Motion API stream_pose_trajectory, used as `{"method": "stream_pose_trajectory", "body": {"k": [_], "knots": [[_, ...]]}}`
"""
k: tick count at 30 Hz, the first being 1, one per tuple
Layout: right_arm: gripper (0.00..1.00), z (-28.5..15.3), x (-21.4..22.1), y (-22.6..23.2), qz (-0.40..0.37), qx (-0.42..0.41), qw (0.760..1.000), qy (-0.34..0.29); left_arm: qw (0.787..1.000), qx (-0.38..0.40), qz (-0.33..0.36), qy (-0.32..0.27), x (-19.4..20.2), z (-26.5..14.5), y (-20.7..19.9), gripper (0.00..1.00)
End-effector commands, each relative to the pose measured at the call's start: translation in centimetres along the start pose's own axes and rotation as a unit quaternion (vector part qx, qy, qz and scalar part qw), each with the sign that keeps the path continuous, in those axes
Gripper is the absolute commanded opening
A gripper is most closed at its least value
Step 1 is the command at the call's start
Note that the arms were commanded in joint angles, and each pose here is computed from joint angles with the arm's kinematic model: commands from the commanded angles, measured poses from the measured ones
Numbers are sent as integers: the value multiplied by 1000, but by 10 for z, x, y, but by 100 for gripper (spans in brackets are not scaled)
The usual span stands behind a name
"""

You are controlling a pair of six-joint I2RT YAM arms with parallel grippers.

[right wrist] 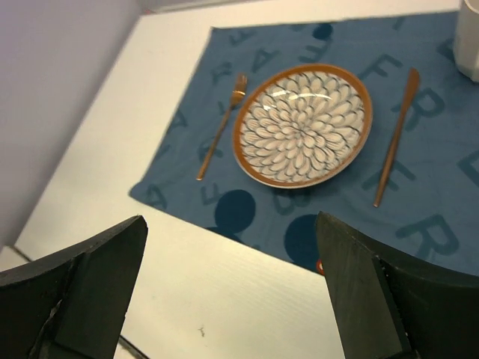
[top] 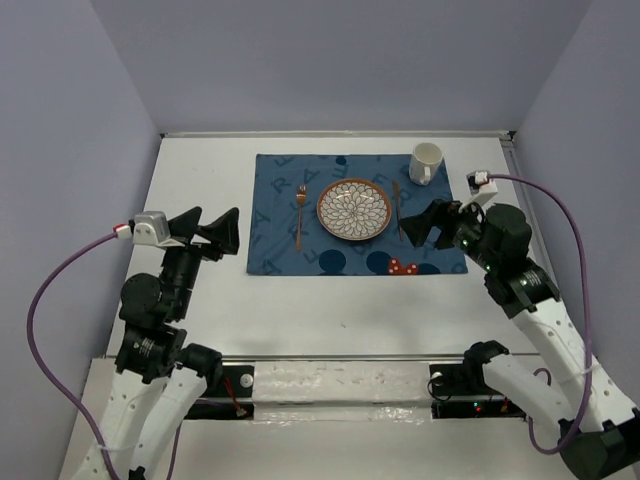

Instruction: Set the dinner table for one person

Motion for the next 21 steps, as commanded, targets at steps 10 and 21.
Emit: {"method": "stream_pose_trajectory", "body": {"k": [10,21], "knots": [[100,-143,-54,62,-59,-142,960,-232,993,61,-4,-102,-77,-38,-24,99],[100,-172,-77,64,-66,-110,945,-300,993,57,19,-107,-79,-39,-22,99]]}}
Point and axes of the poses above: each gripper's point midway between its finger pads, its own z axis out along the fingers, its own y axis along the line the jaws close on, x = y × z, the point moved 6 cm from there along -z, back along the fingers, and after that the axes turned 4 degrees about z, right-handed, at the moved point
